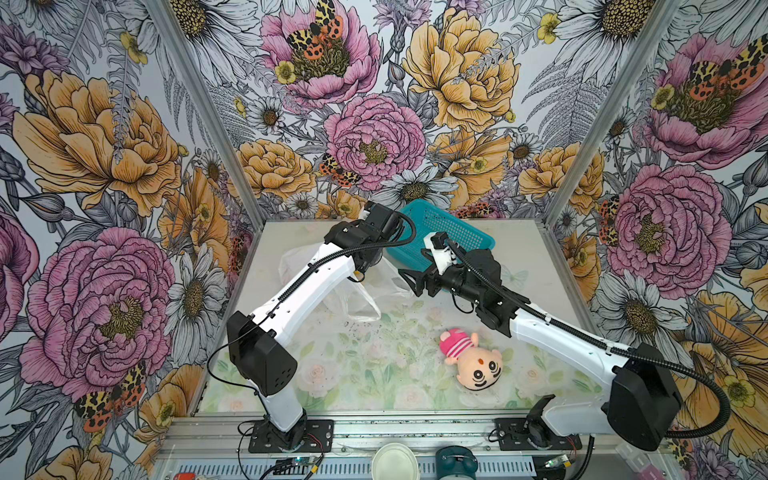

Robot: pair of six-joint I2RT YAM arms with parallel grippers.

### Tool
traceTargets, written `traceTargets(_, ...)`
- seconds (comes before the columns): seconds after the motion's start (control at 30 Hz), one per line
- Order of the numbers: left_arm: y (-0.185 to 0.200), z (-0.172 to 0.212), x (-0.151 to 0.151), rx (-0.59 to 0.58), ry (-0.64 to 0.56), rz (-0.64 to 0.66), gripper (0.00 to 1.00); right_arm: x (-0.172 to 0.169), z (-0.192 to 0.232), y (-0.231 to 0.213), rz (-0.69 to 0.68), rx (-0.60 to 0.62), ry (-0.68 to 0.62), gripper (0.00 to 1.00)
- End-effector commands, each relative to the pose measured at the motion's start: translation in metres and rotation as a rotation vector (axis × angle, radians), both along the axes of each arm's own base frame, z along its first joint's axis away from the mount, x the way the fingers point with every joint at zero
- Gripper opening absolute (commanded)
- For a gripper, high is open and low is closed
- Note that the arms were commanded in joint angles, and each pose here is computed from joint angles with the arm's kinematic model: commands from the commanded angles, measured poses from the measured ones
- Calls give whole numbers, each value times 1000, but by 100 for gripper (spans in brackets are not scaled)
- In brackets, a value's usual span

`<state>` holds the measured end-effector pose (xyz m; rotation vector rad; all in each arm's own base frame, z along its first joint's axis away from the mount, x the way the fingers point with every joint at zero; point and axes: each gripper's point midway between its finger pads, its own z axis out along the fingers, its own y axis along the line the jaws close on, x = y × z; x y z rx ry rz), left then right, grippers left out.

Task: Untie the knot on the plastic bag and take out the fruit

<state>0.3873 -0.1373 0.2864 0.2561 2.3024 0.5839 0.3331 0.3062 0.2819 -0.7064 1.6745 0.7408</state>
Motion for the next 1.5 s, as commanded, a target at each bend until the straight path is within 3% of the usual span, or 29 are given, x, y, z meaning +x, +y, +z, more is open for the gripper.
traceTargets(0.0,5,20,-13,-77,-77,24,0,-2,-10,10,42,-27,-24,96)
traceTargets(0.2,12,9,-32,-93,-78,34,0,0,-44,32,121,-86,-47,96)
traceTargets(0.43,16,8,-40,-138,-76,6,2,10,-91,76,252,-141,74,95)
traceTargets(0.5,16,6,-40,-140,-74,7,3,18,-97,81,208,-148,73,94)
traceTargets(0.6,17,3,-43,-145,-68,8,17,41,-103,77,90,-165,87,90)
traceTargets(0.7,22,-1,-48,-144,-76,29,44,58,-101,66,-28,-177,84,62)
traceTargets(0.8,34,-9,-57,-127,-78,62,74,62,-92,57,-80,-162,79,10)
traceTargets(0.83,41,-12,-59,-122,-84,85,80,62,-88,55,-96,-147,77,0)
traceTargets(0.9,53,-20,-63,-115,-77,125,83,59,-80,50,-114,-120,70,0)
traceTargets(1.0,62,-33,-65,-133,-45,158,72,58,-68,36,-175,-72,51,0)
traceTargets(1.1,63,-33,-62,-141,-34,162,35,61,-61,15,-277,-65,37,0)
traceTargets(1.2,60,-19,-56,-161,-6,124,9,62,-55,0,-343,-71,25,0)
traceTargets(1.27,58,-1,-54,-112,6,85,1,63,-54,-7,-375,-73,20,0)
traceTargets(1.4,59,12,-53,101,-28,36,0,59,-55,-7,-352,-74,-1,0)
traceTargets(1.43,59,8,-52,116,-30,38,0,57,-56,-6,-341,-74,-7,5)
traceTargets(1.47,56,2,-50,103,-25,30,0,55,-56,-6,-333,-74,-14,16)
